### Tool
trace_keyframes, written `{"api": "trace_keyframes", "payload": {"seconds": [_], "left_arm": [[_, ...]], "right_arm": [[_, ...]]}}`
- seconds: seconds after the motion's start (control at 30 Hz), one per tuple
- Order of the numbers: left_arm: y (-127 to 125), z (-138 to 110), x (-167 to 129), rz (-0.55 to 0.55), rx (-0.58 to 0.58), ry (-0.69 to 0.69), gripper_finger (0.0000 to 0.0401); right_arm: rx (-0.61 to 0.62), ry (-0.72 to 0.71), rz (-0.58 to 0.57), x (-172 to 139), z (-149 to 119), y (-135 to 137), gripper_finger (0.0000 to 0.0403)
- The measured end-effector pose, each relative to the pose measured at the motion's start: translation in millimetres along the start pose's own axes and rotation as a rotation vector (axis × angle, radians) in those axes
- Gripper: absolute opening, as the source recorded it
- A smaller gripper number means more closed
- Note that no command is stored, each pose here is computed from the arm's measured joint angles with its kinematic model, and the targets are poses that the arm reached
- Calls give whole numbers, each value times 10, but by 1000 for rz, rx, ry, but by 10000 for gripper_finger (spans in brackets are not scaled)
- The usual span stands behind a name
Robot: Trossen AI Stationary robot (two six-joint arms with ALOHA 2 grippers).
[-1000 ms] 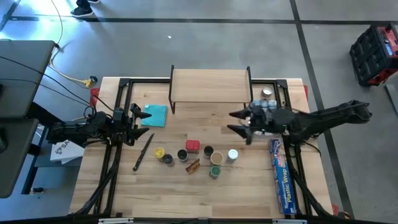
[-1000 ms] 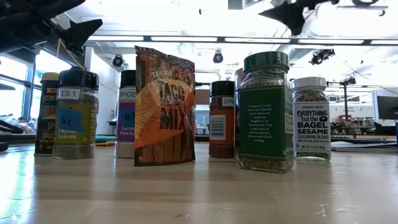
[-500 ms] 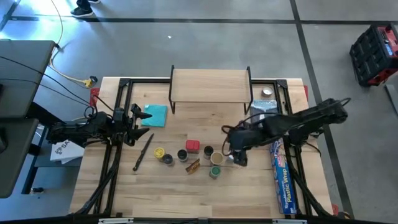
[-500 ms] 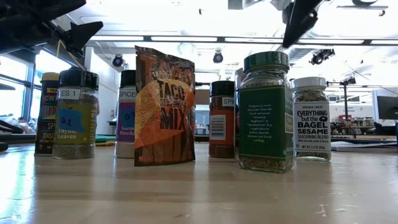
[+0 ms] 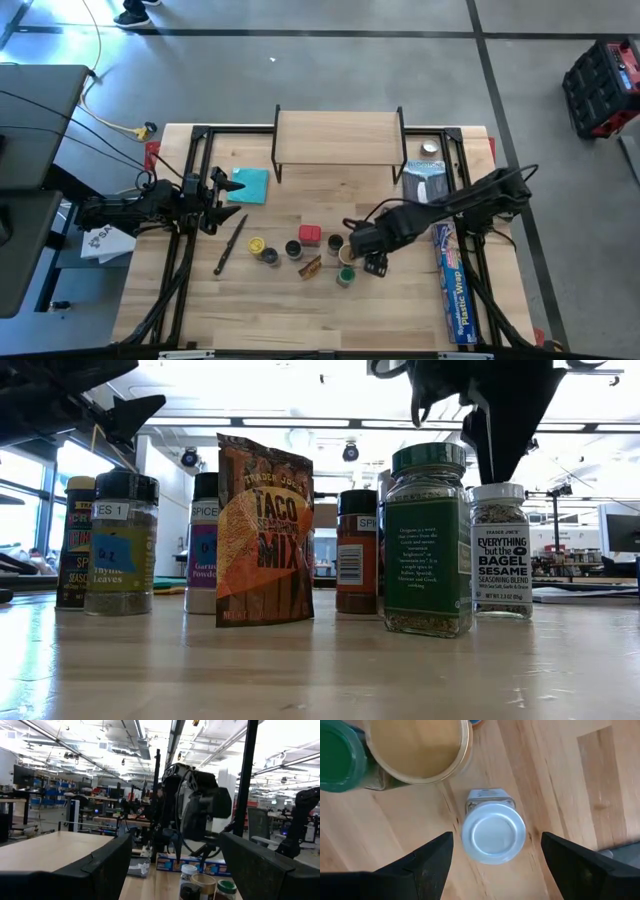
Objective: Shelf spices
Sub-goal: Put the white spice bottle on the shelf
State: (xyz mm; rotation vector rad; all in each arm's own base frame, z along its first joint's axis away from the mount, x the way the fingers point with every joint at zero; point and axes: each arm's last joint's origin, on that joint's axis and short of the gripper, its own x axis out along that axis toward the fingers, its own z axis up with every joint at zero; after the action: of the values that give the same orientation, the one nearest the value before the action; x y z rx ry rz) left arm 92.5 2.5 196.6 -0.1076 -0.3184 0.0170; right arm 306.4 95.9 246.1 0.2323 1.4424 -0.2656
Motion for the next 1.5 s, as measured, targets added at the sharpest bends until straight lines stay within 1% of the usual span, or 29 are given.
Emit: {"api": "trace_keyframes", "payload": {"seconds": [0.13, 0.33, 0.5, 0.6, 0.73, 0.77, 0.9, 1.0, 1.07, 1.2, 1.33, 1.43, 1.5], "left_arm": [[0, 0, 0, 0, -16, 0, 298], [0, -1, 0, 0, -20, 1, 298], [0, -1, 0, 0, -20, 1, 298], [0, -1, 0, 0, -19, 1, 298], [0, -1, 0, 0, -28, 1, 298], [0, -1, 0, 0, -29, 1, 298], [0, -1, 0, 0, -36, 1, 298], [0, 0, 0, 0, -36, 0, 298], [0, 0, 0, 0, -36, 0, 298], [0, 0, 0, 0, -36, 0, 298], [0, 0, 0, 0, -36, 0, 298], [0, 0, 0, 0, -36, 0, 298], [0, 0, 0, 0, -36, 0, 298]], "right_arm": [[1, -3, 2, 28, 4, 1, 298], [-2, -3, 5, 181, -13, -27, 298], [-7, -21, 7, 189, -2, -21, 295], [-9, -12, 17, 189, -4, -19, 271], [-10, -7, 23, 189, -6, -18, 200], [-12, -7, 23, 188, -6, -17, 188], [-21, 8, 19, 143, 0, -25, 188], [-40, 11, 5, -50, 61, -60, 188], [-64, -18, -32, -237, 129, -111, 188], [-112, -86, -132, -732, 278, -333, 188], [-102, -166, -186, -1237, 432, -738, 188], [-86, -243, -186, -1531, 538, -1124, 188], [-81, -277, -167, -1671, 585, -1411, 188]]}}
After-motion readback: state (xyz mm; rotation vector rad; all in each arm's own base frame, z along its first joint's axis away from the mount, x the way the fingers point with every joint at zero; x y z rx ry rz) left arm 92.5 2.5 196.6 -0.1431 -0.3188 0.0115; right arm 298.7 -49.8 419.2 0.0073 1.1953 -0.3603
